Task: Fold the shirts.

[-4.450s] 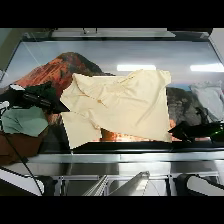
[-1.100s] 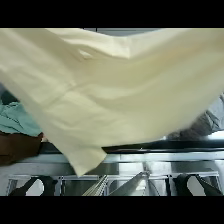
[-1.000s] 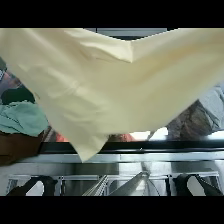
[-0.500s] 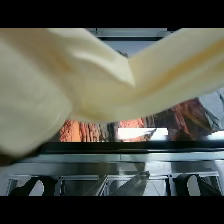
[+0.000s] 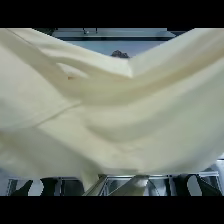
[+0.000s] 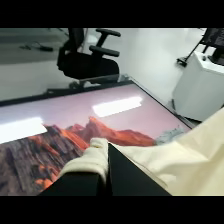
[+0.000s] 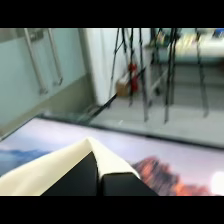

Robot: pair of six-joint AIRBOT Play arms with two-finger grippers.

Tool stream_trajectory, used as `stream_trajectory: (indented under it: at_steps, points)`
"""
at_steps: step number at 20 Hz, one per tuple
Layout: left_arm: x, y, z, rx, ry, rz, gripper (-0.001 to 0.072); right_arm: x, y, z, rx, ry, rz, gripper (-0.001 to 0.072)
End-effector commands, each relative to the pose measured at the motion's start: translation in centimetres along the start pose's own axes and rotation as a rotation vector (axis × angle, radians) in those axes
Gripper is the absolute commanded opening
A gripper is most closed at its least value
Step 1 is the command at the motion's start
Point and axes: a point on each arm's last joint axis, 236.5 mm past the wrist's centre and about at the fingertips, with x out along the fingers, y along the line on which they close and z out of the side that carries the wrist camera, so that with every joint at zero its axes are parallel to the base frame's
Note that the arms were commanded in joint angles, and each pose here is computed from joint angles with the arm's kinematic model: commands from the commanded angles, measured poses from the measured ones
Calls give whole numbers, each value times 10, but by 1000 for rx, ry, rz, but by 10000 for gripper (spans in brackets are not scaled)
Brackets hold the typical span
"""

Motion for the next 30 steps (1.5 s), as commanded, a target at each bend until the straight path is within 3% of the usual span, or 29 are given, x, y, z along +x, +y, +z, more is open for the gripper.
stream_trajectory:
  at_steps: [1, 3, 8, 13, 16, 23, 30]
  points:
    - [50, 66, -64, -204, 133, -107, 27, 44, -55, -88, 267, 173, 77, 13]
    - [98, 106, -121, -309, 265, -103, 27, 72, -87, -151, 396, 263, 73, 13]
    - [188, 228, -276, -488, 513, 76, 27, 130, -176, -307, 640, 445, -16, 13]
    - [217, 318, -355, -608, 584, 125, 27, 164, -245, -415, 896, 451, -43, 13]
    - [237, 345, -355, -575, 565, 121, 27, 185, -270, -432, 922, 435, -32, 13]
    - [251, 346, -333, -558, 578, 37, 25, 212, -290, -396, 852, 371, 19, 14]
    - [249, 330, -353, -585, 649, 11, 18, 190, -285, -433, 798, 547, 2, 14]
